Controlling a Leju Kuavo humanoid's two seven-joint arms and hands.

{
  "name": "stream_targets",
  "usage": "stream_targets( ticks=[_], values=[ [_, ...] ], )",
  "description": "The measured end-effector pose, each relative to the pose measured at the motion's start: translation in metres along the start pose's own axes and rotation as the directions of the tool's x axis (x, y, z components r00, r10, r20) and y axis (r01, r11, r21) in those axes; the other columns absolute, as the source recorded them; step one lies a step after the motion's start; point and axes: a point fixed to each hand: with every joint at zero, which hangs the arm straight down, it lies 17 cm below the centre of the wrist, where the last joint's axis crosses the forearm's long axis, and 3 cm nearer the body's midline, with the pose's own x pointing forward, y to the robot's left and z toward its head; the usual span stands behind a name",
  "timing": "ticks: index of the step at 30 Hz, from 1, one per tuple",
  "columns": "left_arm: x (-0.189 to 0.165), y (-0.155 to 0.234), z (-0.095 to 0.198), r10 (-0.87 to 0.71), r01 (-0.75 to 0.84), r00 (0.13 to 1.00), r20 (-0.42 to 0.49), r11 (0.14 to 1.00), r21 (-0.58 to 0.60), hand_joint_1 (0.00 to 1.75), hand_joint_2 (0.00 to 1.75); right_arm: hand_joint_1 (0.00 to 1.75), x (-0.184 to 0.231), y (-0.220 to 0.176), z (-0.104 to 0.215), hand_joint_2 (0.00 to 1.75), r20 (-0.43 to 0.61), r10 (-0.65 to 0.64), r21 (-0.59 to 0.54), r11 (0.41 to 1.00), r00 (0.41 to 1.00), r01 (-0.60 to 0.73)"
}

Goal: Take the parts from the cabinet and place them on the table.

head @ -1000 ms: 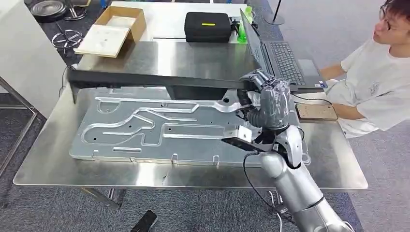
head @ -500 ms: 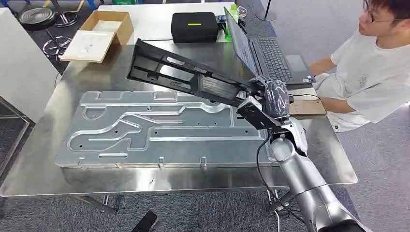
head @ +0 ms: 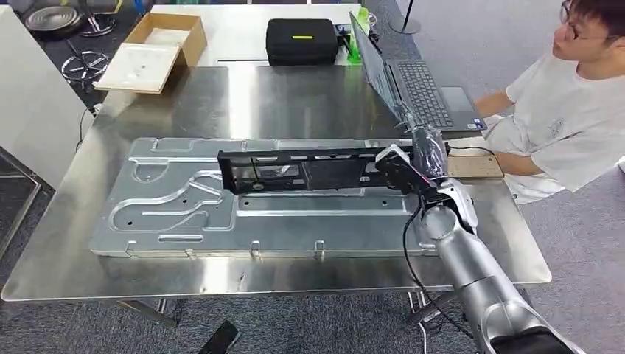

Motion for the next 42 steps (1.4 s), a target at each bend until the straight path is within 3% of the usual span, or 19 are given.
stream_targets(
  ticks=[14,19,22,40,41,42],
  values=[
    [0.001,0.002,0.0,0.011,-0.011,1.0,0.001,1.0,0.004,0.0,0.0,0.0,-0.007,-0.002,0.0,1.75,-0.02,-0.018,-0.006,1.0,1.0,0.018],
    [0.002,0.003,-0.001,0.01,-0.01,1.0,-0.002,1.0,0.004,0.0,0.0,0.0,-0.019,-0.032,-0.002,1.75,-0.066,0.028,-0.136,0.99,0.997,-0.036],
    [0.006,0.002,-0.003,0.01,-0.01,1.0,0.004,1.0,0.003,0.0,0.0,0.0,-0.023,-0.037,-0.003,1.75,-0.078,0.028,-0.153,0.987,0.997,-0.04],
    [0.006,-0.001,-0.003,0.006,-0.006,1.0,0.004,1.0,-0.005,0.0,0.0,0.0,-0.027,-0.036,0.001,1.75,-0.073,0.013,-0.156,0.987,0.997,-0.024],
    [0.006,-0.002,-0.003,0.006,-0.006,1.0,0.003,1.0,-0.006,0.0,0.0,0.0,-0.027,-0.035,0.002,0.0,-0.073,0.005,-0.155,0.988,0.997,-0.017],
    [0.005,-0.002,-0.002,0.007,-0.007,1.0,0.001,1.0,-0.006,0.0,0.0,0.0,-0.028,-0.032,0.003,0.0,-0.071,-0.004,-0.147,0.989,0.997,-0.006]
  ],
)
